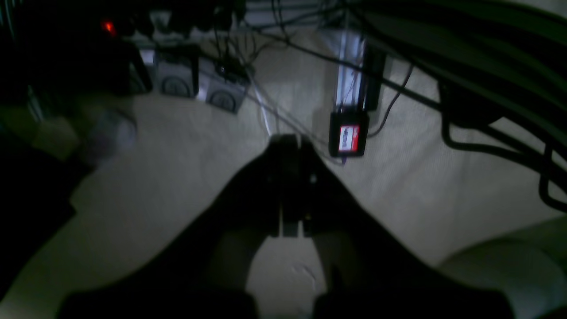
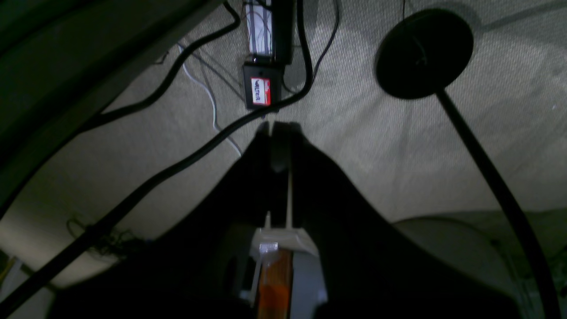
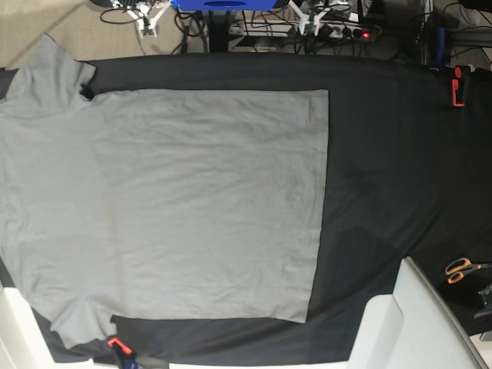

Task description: Fold the T-shirt properly

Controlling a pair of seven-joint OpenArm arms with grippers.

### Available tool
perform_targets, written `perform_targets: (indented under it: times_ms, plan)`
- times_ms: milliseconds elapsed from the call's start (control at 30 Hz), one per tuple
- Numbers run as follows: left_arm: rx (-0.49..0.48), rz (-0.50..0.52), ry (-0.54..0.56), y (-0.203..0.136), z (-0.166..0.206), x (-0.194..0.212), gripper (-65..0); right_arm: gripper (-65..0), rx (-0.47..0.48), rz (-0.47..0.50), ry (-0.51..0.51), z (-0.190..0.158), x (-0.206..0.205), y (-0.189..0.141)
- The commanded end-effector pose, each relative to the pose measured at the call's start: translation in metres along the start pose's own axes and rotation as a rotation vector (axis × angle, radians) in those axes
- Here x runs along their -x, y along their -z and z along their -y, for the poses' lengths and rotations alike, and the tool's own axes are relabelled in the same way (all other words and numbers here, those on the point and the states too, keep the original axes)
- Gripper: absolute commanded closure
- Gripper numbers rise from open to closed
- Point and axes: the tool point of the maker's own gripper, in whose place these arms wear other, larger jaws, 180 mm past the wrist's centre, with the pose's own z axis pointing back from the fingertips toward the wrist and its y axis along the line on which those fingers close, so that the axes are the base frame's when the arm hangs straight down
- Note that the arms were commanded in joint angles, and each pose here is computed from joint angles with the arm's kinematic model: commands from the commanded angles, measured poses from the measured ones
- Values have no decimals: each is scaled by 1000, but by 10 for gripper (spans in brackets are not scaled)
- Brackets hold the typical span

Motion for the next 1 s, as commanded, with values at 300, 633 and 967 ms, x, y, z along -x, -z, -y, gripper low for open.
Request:
perform_targets:
  times_ms: [300, 633, 967]
  plan:
    - [-76, 106, 80, -38, -54, 12, 0, 0, 100, 34, 108, 49, 39, -31]
    - [-66, 374, 125, -118, -47, -37, 0, -6, 284, 176, 189, 124, 0, -115]
    - [-123, 807, -96, -235, -91, -181, 0, -197, 216, 665, 217, 157, -130, -240]
